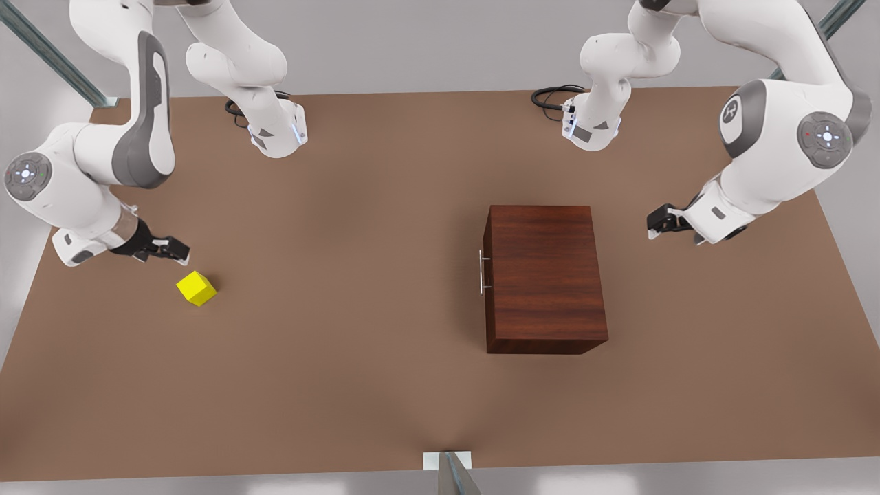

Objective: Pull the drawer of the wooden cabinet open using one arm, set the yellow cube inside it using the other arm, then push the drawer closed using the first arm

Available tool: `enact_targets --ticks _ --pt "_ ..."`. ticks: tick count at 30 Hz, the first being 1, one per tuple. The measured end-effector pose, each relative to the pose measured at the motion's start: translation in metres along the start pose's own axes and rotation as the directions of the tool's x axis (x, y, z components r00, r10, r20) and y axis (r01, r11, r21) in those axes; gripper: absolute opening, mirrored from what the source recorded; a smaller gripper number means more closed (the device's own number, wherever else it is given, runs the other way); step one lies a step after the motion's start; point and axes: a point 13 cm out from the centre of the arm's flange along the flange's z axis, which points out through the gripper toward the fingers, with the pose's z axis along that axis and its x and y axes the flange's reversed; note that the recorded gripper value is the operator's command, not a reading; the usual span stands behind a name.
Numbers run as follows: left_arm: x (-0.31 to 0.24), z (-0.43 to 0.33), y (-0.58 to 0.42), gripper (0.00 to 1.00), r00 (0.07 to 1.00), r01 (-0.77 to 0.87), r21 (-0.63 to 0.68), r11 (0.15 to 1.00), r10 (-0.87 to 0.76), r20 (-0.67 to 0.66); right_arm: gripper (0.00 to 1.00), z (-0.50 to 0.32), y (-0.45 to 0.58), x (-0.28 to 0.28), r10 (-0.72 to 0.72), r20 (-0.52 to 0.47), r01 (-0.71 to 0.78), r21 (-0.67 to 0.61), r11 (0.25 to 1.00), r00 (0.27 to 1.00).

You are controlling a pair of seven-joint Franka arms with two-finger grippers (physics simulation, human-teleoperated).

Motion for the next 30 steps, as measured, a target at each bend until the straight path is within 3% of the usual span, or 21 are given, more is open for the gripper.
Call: enact_targets --ticks 7,12,17,23,30 --pt "-0.002 0.005 -0.034 1.0 0.999 -0.048 -0.007 0.999 0.048 -0.004 1.0 0.006 0.021 -0.009 0.065 -0.027 -0.065 0.004 0.998 0.997" --pt "0.003 0.036 -0.209 1.0 0.964 -0.266 -0.053 0.962 0.265 -0.022 1.0 0.019 0.021 -0.007 0.264 -0.07 -0.265 -0.013 0.964 0.962" --pt "0.017 0.09 -0.317 1.0 0.954 -0.3 -0.064 0.952 0.298 -0.032 1.0 0.024 0.016 -0.002 0.408 -0.09 -0.41 -0.004 0.912 0.909" --pt "0.03 0.17 -0.398 1.0 0.979 -0.205 -0.106 0.973 0.204 -0.017 1.0 0.062 -0.011 0.003 0.556 -0.117 -0.557 0.025 0.83 0.823" --pt "-0.021 0.217 -0.402 1.0 0.996 0.004 -0.131 0.991 0.008 0.087 1.0 0.101 -0.062 -0.014 0.692 -0.111 -0.694 0.033 0.719 0.713"
